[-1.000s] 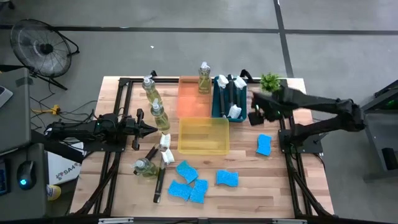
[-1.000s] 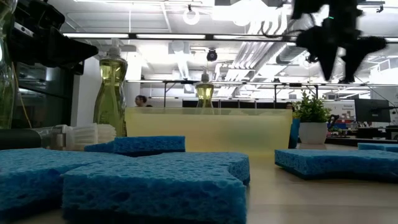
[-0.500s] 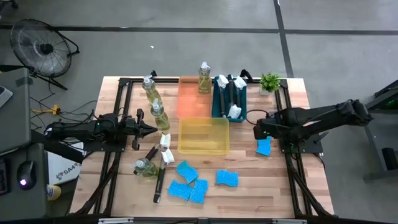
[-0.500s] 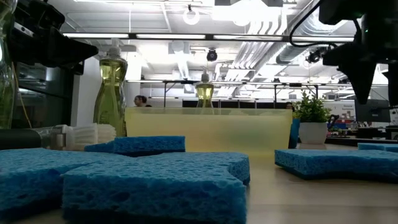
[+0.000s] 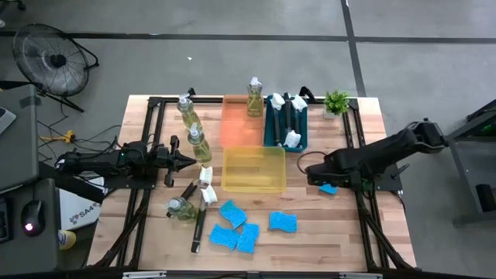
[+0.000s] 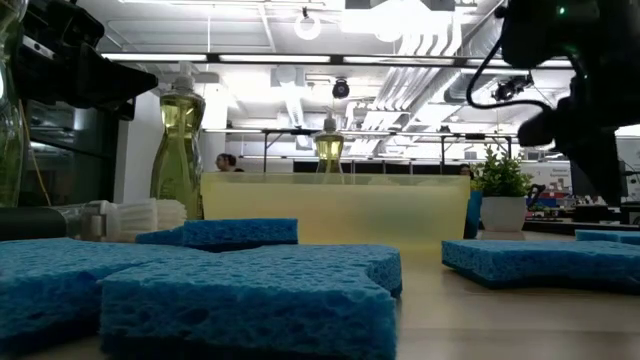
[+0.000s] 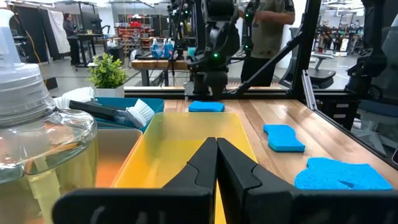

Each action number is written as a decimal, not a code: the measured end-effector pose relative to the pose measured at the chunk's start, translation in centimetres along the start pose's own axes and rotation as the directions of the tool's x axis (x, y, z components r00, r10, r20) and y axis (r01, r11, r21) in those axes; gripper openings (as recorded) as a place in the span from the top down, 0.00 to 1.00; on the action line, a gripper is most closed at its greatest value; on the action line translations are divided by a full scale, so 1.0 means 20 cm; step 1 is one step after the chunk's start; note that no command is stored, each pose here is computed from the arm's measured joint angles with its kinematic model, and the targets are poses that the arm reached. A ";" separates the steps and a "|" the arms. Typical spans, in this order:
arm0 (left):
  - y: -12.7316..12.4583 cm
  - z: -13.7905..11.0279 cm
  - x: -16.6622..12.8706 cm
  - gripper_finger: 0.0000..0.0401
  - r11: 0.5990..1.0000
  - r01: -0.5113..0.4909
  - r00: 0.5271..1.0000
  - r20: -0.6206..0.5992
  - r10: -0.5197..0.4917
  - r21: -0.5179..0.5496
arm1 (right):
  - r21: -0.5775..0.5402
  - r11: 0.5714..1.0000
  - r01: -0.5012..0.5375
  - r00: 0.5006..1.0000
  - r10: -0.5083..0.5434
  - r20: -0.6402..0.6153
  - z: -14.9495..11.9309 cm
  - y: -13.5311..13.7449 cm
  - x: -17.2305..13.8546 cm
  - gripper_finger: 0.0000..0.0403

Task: Pick & Place Kitchen Sink Supplies
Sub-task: Put the sponge into the yellow bin

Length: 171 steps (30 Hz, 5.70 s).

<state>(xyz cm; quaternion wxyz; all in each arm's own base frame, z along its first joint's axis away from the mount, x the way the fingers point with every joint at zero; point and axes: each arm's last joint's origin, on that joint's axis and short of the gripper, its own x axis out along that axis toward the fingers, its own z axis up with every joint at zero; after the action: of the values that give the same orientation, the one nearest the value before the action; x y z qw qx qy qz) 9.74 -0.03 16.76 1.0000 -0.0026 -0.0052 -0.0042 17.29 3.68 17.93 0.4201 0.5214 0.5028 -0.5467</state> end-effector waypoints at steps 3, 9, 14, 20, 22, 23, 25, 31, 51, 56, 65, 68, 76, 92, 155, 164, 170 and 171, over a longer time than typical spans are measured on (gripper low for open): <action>0.00 0.00 0.00 1.00 1.000 0.001 1.000 0.000 -0.001 0.000 | 0.023 0.999 0.024 1.000 -0.024 -0.003 -0.01 0.02 0.03 0.28; 0.00 0.00 0.00 1.00 1.000 0.000 1.000 0.000 0.000 0.000 | 0.053 0.994 0.096 0.995 -0.098 0.017 -0.01 0.03 0.07 0.28; 0.00 0.00 0.00 1.00 1.000 0.000 1.000 0.000 0.000 0.000 | 0.084 0.993 0.080 0.997 -0.079 -0.018 -0.01 0.03 0.14 0.28; 0.00 0.00 0.00 1.00 1.000 0.000 1.000 0.000 0.000 0.000 | 0.092 0.996 0.008 0.999 -0.004 -0.038 -0.01 0.05 0.20 0.22; 0.00 0.00 0.00 1.00 1.000 0.000 1.000 0.000 0.000 0.000 | 0.092 0.996 0.008 0.999 -0.005 -0.037 -0.01 0.05 0.20 0.19; 0.00 0.00 0.00 1.00 1.000 0.000 1.000 0.000 0.000 0.000 | 0.093 0.996 0.005 0.999 -0.002 -0.032 -0.01 0.05 0.20 0.17; 0.00 0.00 0.00 1.00 1.000 0.001 1.000 0.000 -0.001 0.000 | 0.092 0.996 -0.005 1.000 0.007 -0.024 -0.01 0.05 0.20 0.14; 0.00 0.00 0.00 1.00 1.000 0.000 1.000 0.000 0.000 0.000 | 0.092 0.994 -0.064 0.998 0.066 -0.014 0.00 0.05 0.24 0.15; 0.00 0.00 0.00 1.00 1.000 0.000 1.000 0.000 0.000 0.000 | 0.057 0.990 -0.125 0.992 0.126 -0.008 0.03 0.06 0.26 0.70; 0.00 0.00 0.00 1.00 1.000 0.000 1.000 0.000 0.000 0.000 | 0.040 0.991 -0.126 0.992 0.127 -0.008 0.03 0.05 0.26 0.76; 0.00 0.00 0.00 1.00 1.000 0.000 1.000 0.000 0.000 0.000 | -0.002 0.990 -0.139 0.990 0.139 -0.007 0.03 0.05 0.25 0.89; 0.00 0.00 0.00 1.00 1.000 0.000 1.000 0.000 0.000 0.000 | -0.017 0.990 -0.142 0.990 0.142 0.001 0.04 0.04 0.24 0.94; 0.00 0.00 0.00 1.00 1.000 0.000 1.000 0.000 0.000 0.000 | -0.036 0.986 -0.163 0.987 0.163 0.003 0.04 0.02 0.21 0.97; 0.00 0.00 0.00 1.00 1.000 0.000 1.000 0.000 0.000 0.000 | -0.220 0.888 -0.404 0.915 0.395 -0.083 0.06 0.15 -0.15 0.95; 0.00 0.00 0.00 1.00 1.000 0.000 1.000 0.000 0.000 0.000 | -0.254 0.810 -0.528 0.849 0.509 -0.140 -0.01 0.66 -0.20 0.88; 0.00 0.00 0.00 1.00 1.000 0.000 1.000 0.000 0.000 0.000 | -0.254 0.810 -0.528 0.849 0.509 -0.142 -0.01 0.66 -0.20 0.88; 0.00 0.00 0.00 1.00 1.000 0.000 1.000 0.000 0.000 0.000 | -0.254 0.811 -0.528 0.849 0.510 -0.135 -0.01 0.66 -0.20 0.88; 0.00 0.00 0.00 1.00 1.000 0.000 1.000 0.000 0.000 0.000 | -0.254 0.811 -0.528 0.849 0.510 -0.135 -0.01 0.66 -0.20 0.88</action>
<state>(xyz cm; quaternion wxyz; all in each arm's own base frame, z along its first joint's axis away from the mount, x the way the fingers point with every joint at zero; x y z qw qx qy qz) 9.74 -0.03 16.76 1.0000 -0.0026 -0.0052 -0.0044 30.62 1.72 20.40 0.6076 0.5899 0.4264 -0.3179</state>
